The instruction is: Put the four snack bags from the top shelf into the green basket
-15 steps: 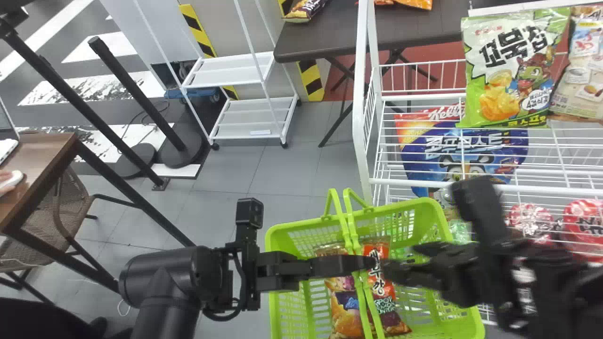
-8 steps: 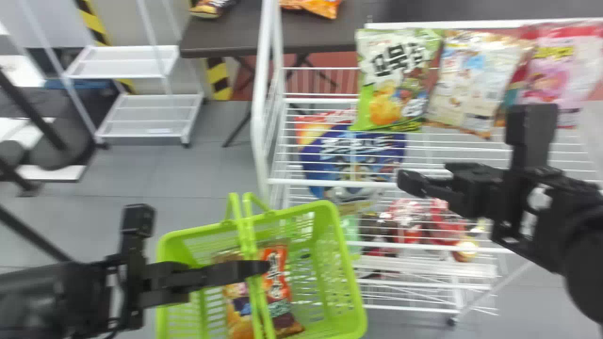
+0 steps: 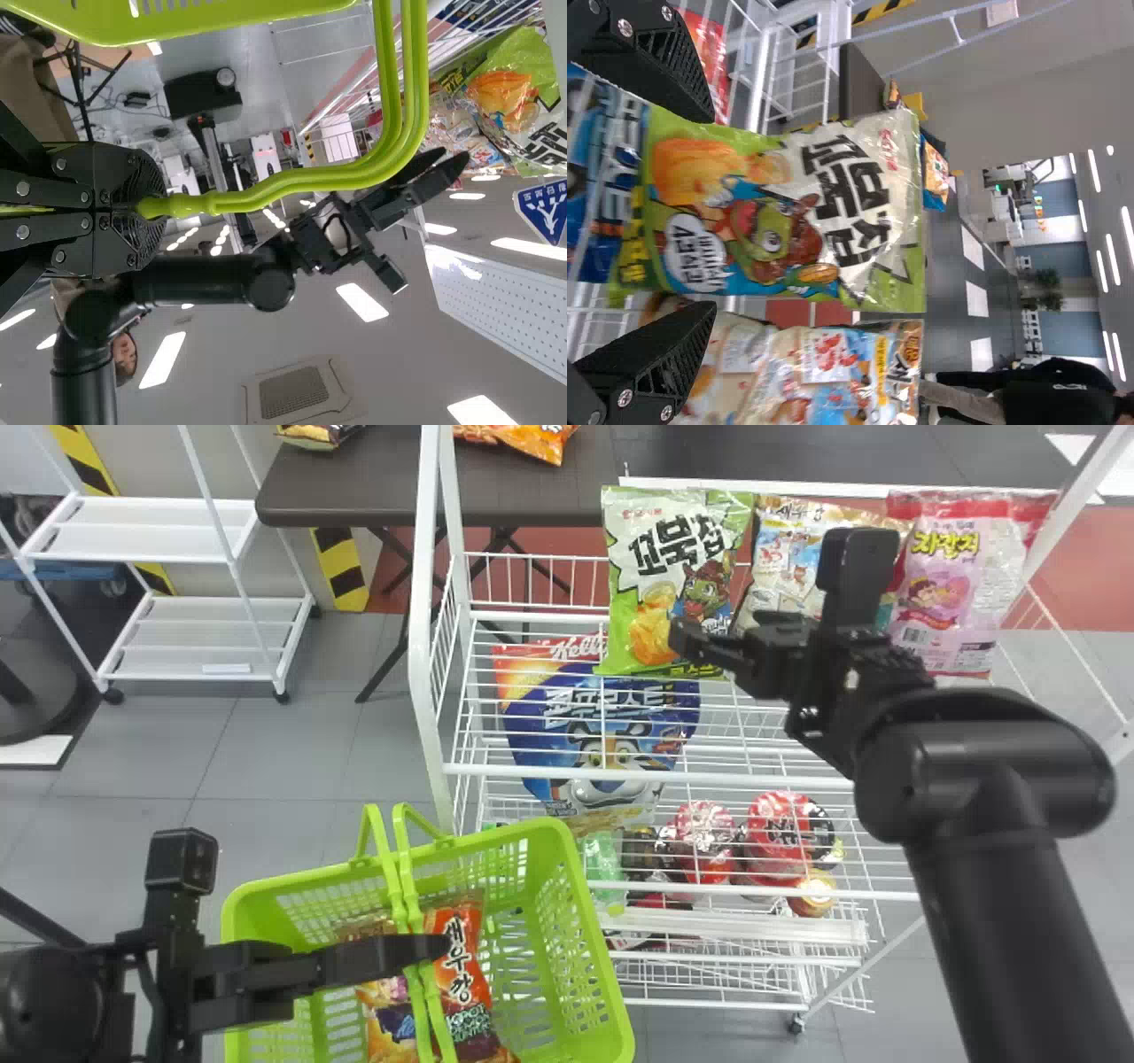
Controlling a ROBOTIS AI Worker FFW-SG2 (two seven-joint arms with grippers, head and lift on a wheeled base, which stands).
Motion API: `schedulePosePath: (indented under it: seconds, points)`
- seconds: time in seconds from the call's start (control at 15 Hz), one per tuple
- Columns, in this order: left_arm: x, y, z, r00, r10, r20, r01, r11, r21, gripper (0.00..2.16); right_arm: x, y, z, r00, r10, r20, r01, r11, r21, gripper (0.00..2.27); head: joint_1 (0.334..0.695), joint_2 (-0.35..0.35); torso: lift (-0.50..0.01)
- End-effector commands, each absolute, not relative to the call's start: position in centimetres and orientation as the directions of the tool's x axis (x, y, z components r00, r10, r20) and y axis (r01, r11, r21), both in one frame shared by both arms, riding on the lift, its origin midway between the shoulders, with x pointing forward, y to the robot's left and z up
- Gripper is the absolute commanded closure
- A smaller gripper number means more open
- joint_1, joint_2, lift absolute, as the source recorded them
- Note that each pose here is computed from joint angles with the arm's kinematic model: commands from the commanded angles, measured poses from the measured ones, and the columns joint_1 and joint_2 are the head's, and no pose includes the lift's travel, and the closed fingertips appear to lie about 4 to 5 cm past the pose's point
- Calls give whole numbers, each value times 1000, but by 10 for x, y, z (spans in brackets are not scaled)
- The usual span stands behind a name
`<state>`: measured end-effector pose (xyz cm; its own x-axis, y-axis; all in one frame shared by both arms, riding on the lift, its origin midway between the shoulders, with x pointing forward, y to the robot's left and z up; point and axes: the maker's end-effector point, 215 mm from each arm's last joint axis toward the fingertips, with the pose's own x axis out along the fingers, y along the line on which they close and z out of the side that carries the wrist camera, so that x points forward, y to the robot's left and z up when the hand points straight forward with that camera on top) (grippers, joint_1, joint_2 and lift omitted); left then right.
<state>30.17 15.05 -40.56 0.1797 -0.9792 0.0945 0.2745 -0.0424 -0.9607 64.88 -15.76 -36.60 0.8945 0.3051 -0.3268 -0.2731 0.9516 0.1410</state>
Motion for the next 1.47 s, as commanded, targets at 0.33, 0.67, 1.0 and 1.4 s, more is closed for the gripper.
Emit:
schedulePosePath:
  seconds: [0.33,0.67,1.0,1.4]
  points:
    - [299,153,-407,185,-977,105,273,-51,-961,2148,700,-117,-385,877,336,-343,-297,941,163,589,695,22,0]
    - [299,158,-409,194,-976,102,273,-46,-961,2148,693,-119,-393,879,318,-355,-283,947,149,2256,695,39,0]
    - [296,166,-409,207,-973,100,269,-42,-962,2148,676,-116,-386,871,345,-349,-311,938,152,2256,695,46,0]
    - [294,175,-408,217,-971,97,273,-35,-961,2148,578,-152,-351,831,385,-401,-314,921,231,2253,695,47,0]
